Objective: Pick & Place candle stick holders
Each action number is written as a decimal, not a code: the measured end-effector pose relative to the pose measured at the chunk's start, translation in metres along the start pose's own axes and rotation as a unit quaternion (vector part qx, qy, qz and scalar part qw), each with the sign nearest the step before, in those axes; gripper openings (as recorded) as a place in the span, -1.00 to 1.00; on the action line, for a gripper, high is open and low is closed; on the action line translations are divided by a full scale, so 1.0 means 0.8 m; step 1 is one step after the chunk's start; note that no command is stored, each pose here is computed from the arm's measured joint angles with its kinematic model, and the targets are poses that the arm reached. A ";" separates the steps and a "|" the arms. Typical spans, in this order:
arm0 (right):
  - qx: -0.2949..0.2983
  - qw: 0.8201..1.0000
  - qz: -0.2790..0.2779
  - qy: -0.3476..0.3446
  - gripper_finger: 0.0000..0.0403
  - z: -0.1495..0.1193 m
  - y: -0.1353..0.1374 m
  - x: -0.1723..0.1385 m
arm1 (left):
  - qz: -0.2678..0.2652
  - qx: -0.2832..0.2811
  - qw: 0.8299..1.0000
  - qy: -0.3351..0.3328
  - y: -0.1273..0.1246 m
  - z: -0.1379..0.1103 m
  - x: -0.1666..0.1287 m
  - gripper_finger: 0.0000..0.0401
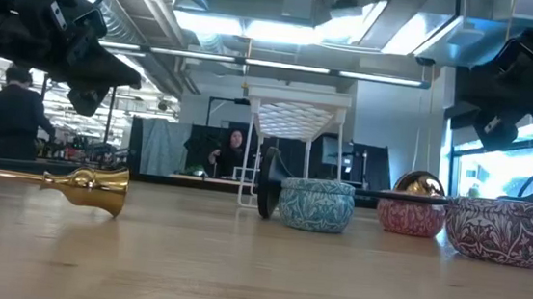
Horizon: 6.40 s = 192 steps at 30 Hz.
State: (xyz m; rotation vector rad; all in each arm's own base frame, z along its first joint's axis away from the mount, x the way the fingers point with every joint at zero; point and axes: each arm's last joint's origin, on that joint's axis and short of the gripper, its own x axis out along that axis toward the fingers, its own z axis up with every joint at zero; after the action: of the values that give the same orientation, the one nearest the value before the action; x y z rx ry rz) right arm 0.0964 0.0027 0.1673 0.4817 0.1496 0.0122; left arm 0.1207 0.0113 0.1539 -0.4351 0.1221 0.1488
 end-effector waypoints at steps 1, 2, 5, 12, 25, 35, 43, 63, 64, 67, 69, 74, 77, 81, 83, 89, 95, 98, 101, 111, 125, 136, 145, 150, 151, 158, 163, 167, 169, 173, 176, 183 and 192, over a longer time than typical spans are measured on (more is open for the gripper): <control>0.000 1.000 0.000 0.000 -1.00 0.000 0.000 0.000 | 0.000 0.000 1.000 0.000 0.000 0.000 0.000 -0.99; 0.000 1.000 0.000 0.000 -1.00 0.000 0.000 0.000 | 0.000 0.000 1.000 0.000 0.000 0.000 0.000 -0.99; 0.000 1.000 0.000 0.000 -1.00 0.000 0.000 0.000 | 0.000 0.000 1.000 0.000 0.000 0.000 0.000 -0.99; 0.000 1.000 0.000 0.000 -1.00 0.000 0.000 0.000 | 0.000 0.000 1.000 0.000 0.000 0.000 0.000 -0.99; 0.000 1.000 0.000 0.000 -1.00 0.000 0.000 0.000 | 0.000 0.000 1.000 0.000 0.000 0.000 0.000 -0.99; 0.000 1.000 0.000 0.000 -1.00 0.000 0.000 0.000 | 0.000 0.000 1.000 0.000 0.000 0.000 0.000 -0.99; 0.000 1.000 0.000 0.000 -1.00 0.000 0.000 0.000 | 0.000 0.000 1.000 0.000 0.000 0.000 0.000 -0.99; 0.000 1.000 0.000 0.000 -1.00 0.000 0.000 0.000 | 0.002 0.004 1.000 -0.003 0.000 0.000 0.000 -0.99; 0.000 1.000 0.000 0.000 -1.00 0.000 0.000 0.000 | 0.010 0.016 1.000 -0.015 0.000 0.002 0.000 -0.99; 0.000 1.000 0.000 0.000 -1.00 0.000 0.000 0.000 | 0.050 0.017 0.996 -0.068 0.001 0.012 -0.001 -0.99; 0.000 1.000 0.000 0.000 -1.00 0.000 0.000 0.000 | 0.068 -0.022 0.992 -0.106 0.001 0.018 -0.002 -0.99; 0.000 1.000 0.000 0.000 -1.00 0.000 0.000 0.000 | 0.070 -0.216 0.931 -0.285 -0.007 0.054 -0.013 -0.99; -0.006 1.000 0.000 0.000 -1.00 0.000 0.000 0.000 | 0.039 -0.341 0.870 -0.354 -0.009 0.068 -0.020 -0.99; -0.163 0.986 -0.032 -0.010 -1.00 0.001 -0.003 0.000 | -0.021 -0.379 0.853 -0.357 -0.014 0.077 -0.023 -0.99; -0.200 0.977 -0.071 -0.022 -1.00 0.003 -0.005 0.000 | -0.051 -0.376 0.862 -0.337 -0.017 0.077 -0.023 -0.99; -0.204 0.974 -0.090 -0.029 -1.00 0.004 -0.006 -0.001 | -0.108 -0.375 0.868 -0.306 -0.022 0.078 -0.023 -0.99; -0.203 0.975 -0.090 -0.029 -1.00 0.004 -0.006 -0.001 | -0.087 -0.400 0.851 -0.328 -0.020 0.079 -0.024 -0.99; -0.203 0.975 -0.090 -0.029 -1.00 0.004 -0.006 -0.001 | -0.073 -0.410 0.842 -0.342 -0.018 0.079 -0.024 -0.99; -0.203 0.975 -0.090 -0.030 -1.00 0.004 -0.006 -0.001 | -0.062 -0.414 0.837 -0.352 -0.017 0.079 -0.025 -0.99; 0.081 0.968 0.019 -0.236 -1.00 0.048 0.016 -0.011 | -0.058 -0.414 0.836 -0.355 -0.017 0.080 -0.025 -0.99; 0.119 0.856 0.167 -0.475 -1.00 0.095 0.041 -0.059 | -0.055 -0.413 0.838 -0.353 -0.017 0.079 -0.024 -0.99; 0.123 0.873 0.192 -0.431 -1.00 0.146 0.070 -0.040 | -0.061 -0.399 0.848 -0.344 -0.018 0.079 -0.024 -0.99; 0.092 0.903 0.239 -0.345 -1.00 0.232 0.120 0.016 | -0.051 -0.397 0.853 -0.334 -0.016 0.076 -0.022 -0.99; 0.066 0.943 0.250 -0.208 -1.00 0.268 0.145 0.055 | -0.049 -0.397 0.854 -0.332 -0.016 0.076 -0.021 -0.99; 0.067 0.952 0.244 -0.174 -1.00 0.272 0.148 0.063 | -0.050 -0.396 0.855 -0.331 -0.016 0.076 -0.021 -0.99; 0.100 0.981 0.163 0.026 -0.96 0.279 0.163 0.106 | -0.063 -0.392 0.862 -0.314 -0.018 0.075 -0.020 -0.99; 0.132 0.975 0.123 0.127 -0.82 0.262 0.170 0.124 | -0.075 -0.389 0.867 -0.303 -0.019 0.074 -0.020 -0.99; 0.146 0.968 0.108 0.171 -0.74 0.244 0.174 0.138 | -0.079 -0.387 0.870 -0.296 -0.019 0.074 -0.019 -0.99; 0.156 0.964 0.095 0.192 -0.70 0.234 0.177 0.145 | -0.081 -0.386 0.871 -0.294 -0.019 0.074 -0.019 -0.99; 0.171 0.955 0.077 0.229 -0.64 0.215 0.182 0.160 | -0.082 -0.386 0.871 -0.293 -0.019 0.073 -0.019 -0.99; 0.167 0.951 0.065 0.253 -0.56 0.200 0.186 0.171 | -0.081 -0.386 0.871 -0.293 -0.019 0.073 -0.019 -0.99; 0.076 0.950 -0.022 0.302 -0.20 0.154 0.189 0.192 | -0.075 -0.385 0.875 -0.285 -0.019 0.071 -0.018 -0.99; 0.003 0.915 -0.100 0.390 0.09 0.084 0.187 0.225 | -0.084 -0.381 0.880 -0.270 -0.019 0.070 -0.017 -0.99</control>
State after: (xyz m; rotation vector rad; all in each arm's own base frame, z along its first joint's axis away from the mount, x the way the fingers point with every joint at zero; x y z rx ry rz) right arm 0.2875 0.1128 0.2701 0.4430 0.9868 0.0027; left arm 0.1147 0.0199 0.2128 -1.1719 -0.5490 0.1379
